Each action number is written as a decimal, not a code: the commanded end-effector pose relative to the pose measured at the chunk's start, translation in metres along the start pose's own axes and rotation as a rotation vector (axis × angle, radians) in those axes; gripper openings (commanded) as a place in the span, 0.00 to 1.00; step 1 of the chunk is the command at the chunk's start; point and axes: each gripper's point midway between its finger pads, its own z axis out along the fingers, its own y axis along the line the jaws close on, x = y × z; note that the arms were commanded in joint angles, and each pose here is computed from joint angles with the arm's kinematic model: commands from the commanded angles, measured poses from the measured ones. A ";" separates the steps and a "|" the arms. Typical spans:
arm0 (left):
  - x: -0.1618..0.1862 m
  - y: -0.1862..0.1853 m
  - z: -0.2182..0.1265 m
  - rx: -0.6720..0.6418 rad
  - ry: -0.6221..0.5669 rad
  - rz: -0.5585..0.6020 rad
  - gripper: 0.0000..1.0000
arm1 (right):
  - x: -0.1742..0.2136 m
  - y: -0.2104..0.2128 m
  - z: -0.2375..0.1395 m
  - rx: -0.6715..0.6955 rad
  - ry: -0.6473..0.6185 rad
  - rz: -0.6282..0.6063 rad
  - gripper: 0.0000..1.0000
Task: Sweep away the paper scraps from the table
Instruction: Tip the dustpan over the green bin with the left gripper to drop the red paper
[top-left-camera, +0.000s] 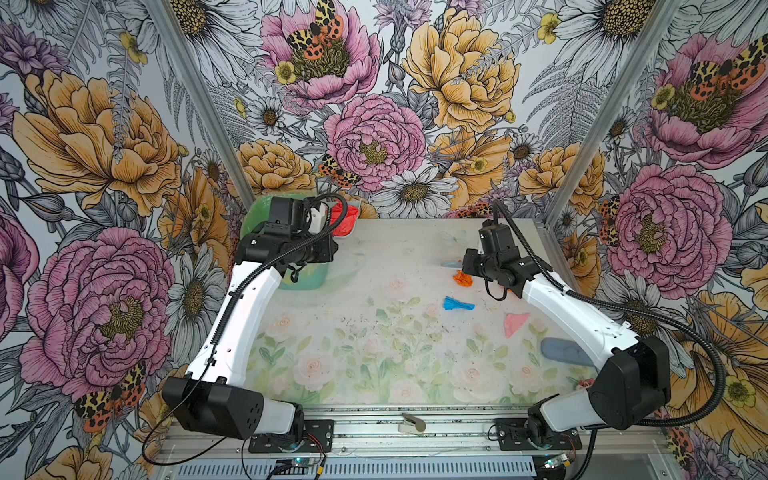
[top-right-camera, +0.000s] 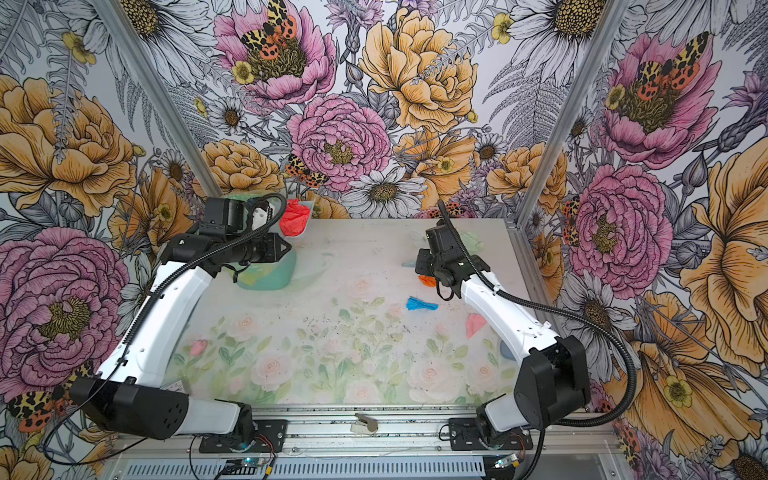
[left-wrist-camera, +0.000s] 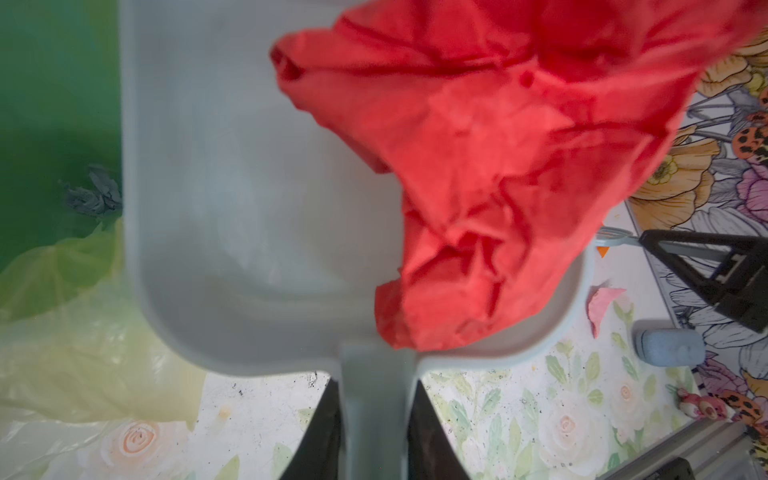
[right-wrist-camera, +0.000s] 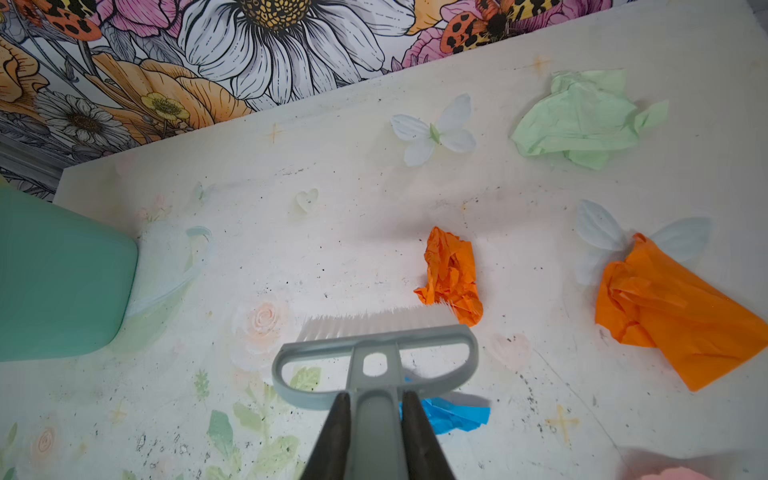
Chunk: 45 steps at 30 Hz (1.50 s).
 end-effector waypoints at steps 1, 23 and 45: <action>-0.015 -0.009 -0.010 0.115 -0.026 -0.028 0.10 | 0.000 -0.002 -0.002 0.003 -0.005 -0.011 0.00; -0.047 0.041 -0.008 0.327 -0.060 -0.323 0.09 | 0.002 -0.004 -0.007 0.005 -0.010 -0.007 0.00; -0.061 0.068 -0.001 0.493 -0.102 -0.485 0.09 | 0.006 -0.007 -0.005 0.011 -0.004 -0.011 0.00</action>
